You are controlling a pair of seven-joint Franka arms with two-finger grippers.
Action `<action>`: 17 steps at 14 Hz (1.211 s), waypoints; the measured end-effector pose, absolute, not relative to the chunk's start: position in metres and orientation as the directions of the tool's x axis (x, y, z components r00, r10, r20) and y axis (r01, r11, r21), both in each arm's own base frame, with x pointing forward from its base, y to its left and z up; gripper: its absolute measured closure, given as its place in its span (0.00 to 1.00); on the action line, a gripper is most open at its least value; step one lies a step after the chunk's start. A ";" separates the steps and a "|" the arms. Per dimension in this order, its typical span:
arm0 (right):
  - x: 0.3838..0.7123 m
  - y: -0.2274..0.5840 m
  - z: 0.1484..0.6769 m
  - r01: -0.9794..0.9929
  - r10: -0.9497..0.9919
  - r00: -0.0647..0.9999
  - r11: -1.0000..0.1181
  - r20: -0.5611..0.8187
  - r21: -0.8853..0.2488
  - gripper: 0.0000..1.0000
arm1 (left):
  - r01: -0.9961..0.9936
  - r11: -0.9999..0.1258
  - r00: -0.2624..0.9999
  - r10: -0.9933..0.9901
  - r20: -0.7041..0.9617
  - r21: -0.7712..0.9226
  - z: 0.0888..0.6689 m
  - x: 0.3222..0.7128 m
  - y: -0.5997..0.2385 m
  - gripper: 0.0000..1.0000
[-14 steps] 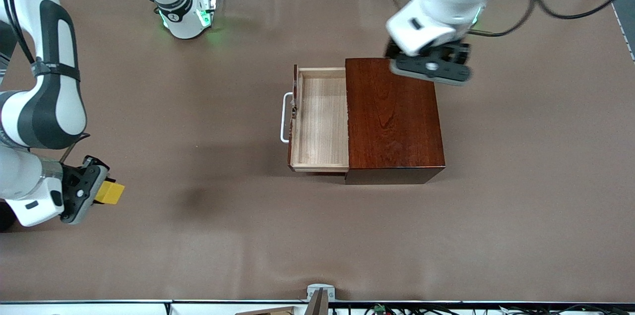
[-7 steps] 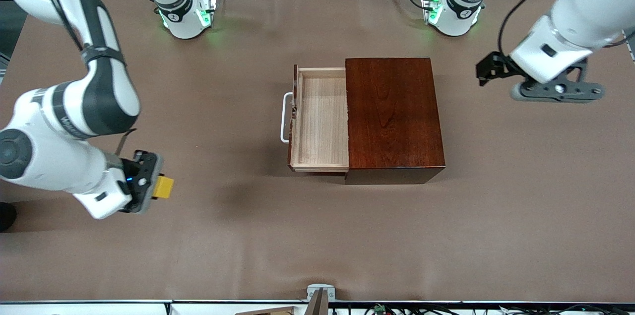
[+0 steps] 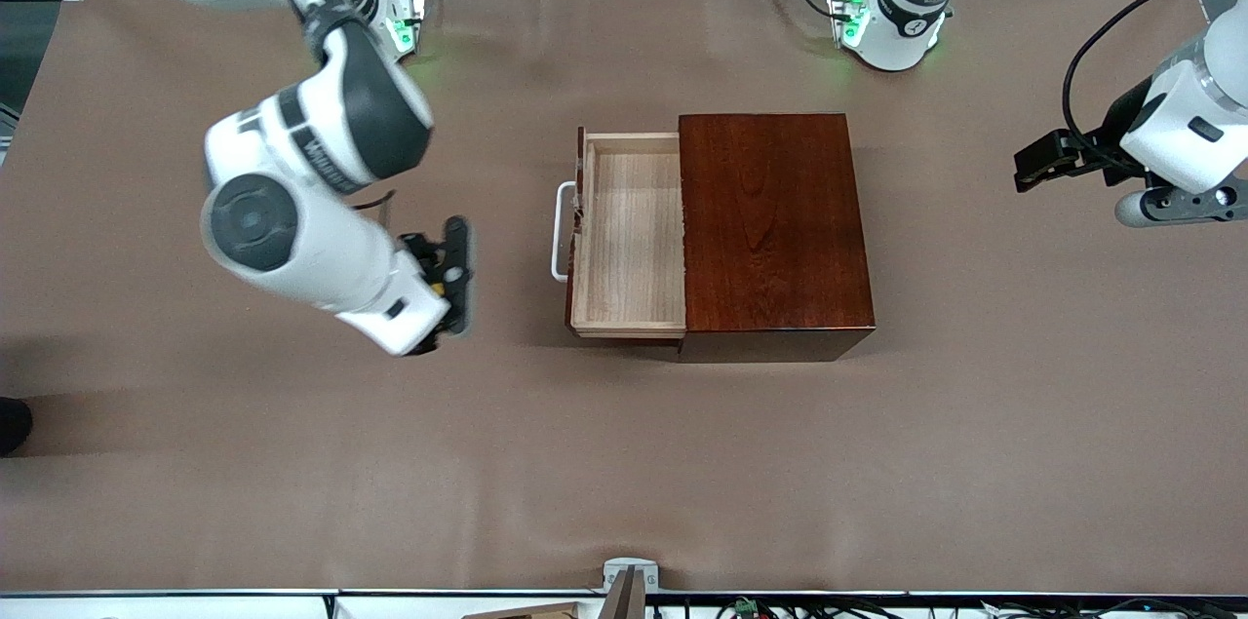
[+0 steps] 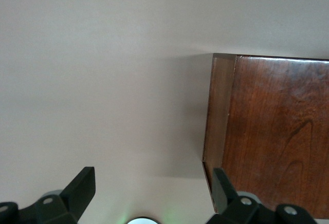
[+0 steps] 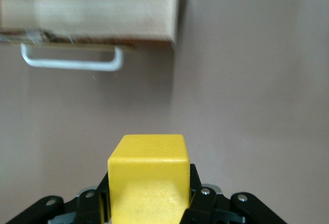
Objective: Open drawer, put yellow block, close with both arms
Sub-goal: 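Lower the yellow cube into the open drawer with the right gripper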
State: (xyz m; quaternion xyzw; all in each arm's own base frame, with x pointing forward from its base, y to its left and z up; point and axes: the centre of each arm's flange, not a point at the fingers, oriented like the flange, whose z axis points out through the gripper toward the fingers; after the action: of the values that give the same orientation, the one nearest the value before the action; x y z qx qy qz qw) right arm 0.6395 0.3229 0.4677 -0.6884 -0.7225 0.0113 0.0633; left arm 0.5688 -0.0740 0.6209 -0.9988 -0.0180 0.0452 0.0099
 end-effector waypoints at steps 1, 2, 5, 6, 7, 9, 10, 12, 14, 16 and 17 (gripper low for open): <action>0.627 0.346 0.468 0.993 0.996 -0.052 0.060 0.073 -0.106 0.44 | 0.016 -1.000 0.996 0.018 -0.089 -0.019 0.620 0.570 -0.074 0.00; 0.615 0.367 0.468 0.992 0.996 -0.059 0.066 0.070 -0.108 0.44 | -0.008 -1.000 0.996 -0.007 -0.086 -0.016 0.620 0.570 -0.074 0.00; 0.582 0.418 0.468 0.992 0.997 -0.058 0.064 0.058 -0.111 0.44 | -0.043 -0.999 0.996 -0.042 -0.082 -0.013 0.620 0.571 -0.075 0.00; 0.574 0.430 0.467 0.992 0.997 -0.061 0.067 0.056 -0.110 0.44 | -0.045 -0.999 0.996 -0.044 -0.082 -0.012 0.620 0.571 -0.075 0.00; 0.568 0.439 0.466 0.992 0.996 -0.066 0.072 0.060 -0.102 0.44 | -0.045 -0.999 0.996 -0.044 -0.081 -0.012 0.620 0.571 -0.075 0.00; 0.562 0.454 0.461 0.993 0.994 -0.084 0.089 0.074 -0.080 0.44 | -0.046 -0.999 0.996 -0.045 -0.081 -0.012 0.620 0.571 -0.075 0.00; 0.559 0.461 0.456 0.993 0.992 -0.092 0.098 0.081 -0.070 0.44 | -0.046 -0.999 0.996 -0.045 -0.081 -0.012 0.620 0.571 -0.075 0.00; 0.552 0.474 0.442 0.992 0.991 -0.115 0.119 0.075 -0.051 0.44 | -0.046 -0.999 0.996 -0.045 -0.081 -0.012 0.620 0.571 -0.076 0.00; 0.544 0.486 0.427 0.989 0.988 -0.140 0.143 0.059 -0.048 0.44 | -0.046 -0.999 0.996 -0.045 -0.081 -0.012 0.620 0.571 -0.076 0.00; 0.540 0.496 0.410 0.987 0.986 -0.153 0.155 0.060 -0.047 0.44 | -0.047 -0.999 0.996 -0.046 -0.081 -0.012 0.620 0.571 -0.076 0.00; 0.540 0.499 0.401 0.987 0.986 -0.154 0.157 0.063 -0.044 0.44 | -0.047 -0.999 0.996 -0.046 -0.081 -0.012 0.620 0.571 -0.076 0.00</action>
State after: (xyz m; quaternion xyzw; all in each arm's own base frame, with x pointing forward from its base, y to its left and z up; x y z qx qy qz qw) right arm 0.5397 0.4988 0.4010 -0.6492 -0.7597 -0.0039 0.0382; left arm 0.5707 -0.0761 0.6196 -0.9989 0.0233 0.0406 0.0070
